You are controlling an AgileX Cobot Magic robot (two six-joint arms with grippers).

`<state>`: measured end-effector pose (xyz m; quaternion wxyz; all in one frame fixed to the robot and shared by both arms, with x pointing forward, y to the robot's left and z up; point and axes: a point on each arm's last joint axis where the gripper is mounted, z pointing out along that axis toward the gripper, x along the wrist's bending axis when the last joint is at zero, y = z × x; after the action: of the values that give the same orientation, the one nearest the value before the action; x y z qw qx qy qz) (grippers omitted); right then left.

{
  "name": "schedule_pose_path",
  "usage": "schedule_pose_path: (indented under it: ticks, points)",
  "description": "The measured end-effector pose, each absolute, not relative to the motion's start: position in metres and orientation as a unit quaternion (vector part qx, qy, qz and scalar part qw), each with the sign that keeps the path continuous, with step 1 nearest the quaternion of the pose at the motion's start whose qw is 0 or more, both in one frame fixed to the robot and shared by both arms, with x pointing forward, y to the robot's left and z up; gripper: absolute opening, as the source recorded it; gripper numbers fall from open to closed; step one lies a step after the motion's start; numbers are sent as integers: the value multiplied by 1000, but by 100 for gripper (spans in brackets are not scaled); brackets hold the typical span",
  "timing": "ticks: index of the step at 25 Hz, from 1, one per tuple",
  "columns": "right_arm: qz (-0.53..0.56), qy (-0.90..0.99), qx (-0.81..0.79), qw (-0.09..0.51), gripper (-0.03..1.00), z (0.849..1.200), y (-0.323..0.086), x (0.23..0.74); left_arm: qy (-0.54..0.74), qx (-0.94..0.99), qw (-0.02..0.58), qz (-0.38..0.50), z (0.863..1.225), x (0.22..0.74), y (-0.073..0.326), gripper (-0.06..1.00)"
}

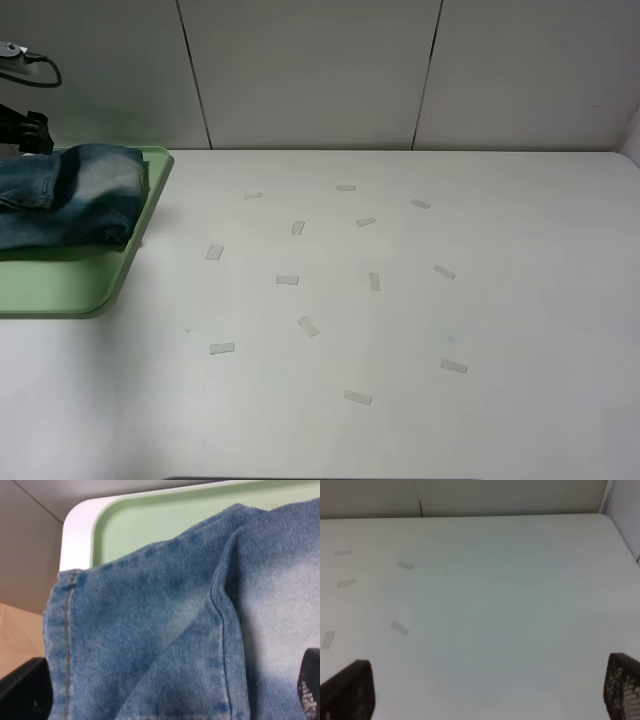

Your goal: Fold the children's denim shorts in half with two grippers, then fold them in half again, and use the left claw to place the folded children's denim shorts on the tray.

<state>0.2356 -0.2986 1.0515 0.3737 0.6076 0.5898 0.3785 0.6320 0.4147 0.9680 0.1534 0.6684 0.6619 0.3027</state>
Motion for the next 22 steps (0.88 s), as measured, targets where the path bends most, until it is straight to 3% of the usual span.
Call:
schedule_pose_path:
  ticks: [8, 22]
  points:
    - [379, 590, 608, 374, 69, 1051, -299, 236, 657, 684, 141, 285, 964, 631, 410, 97]
    - [379, 590, 608, 374, 69, 1051, -299, 236, 653, 713, 108, 232, 896, 640, 410, 94]
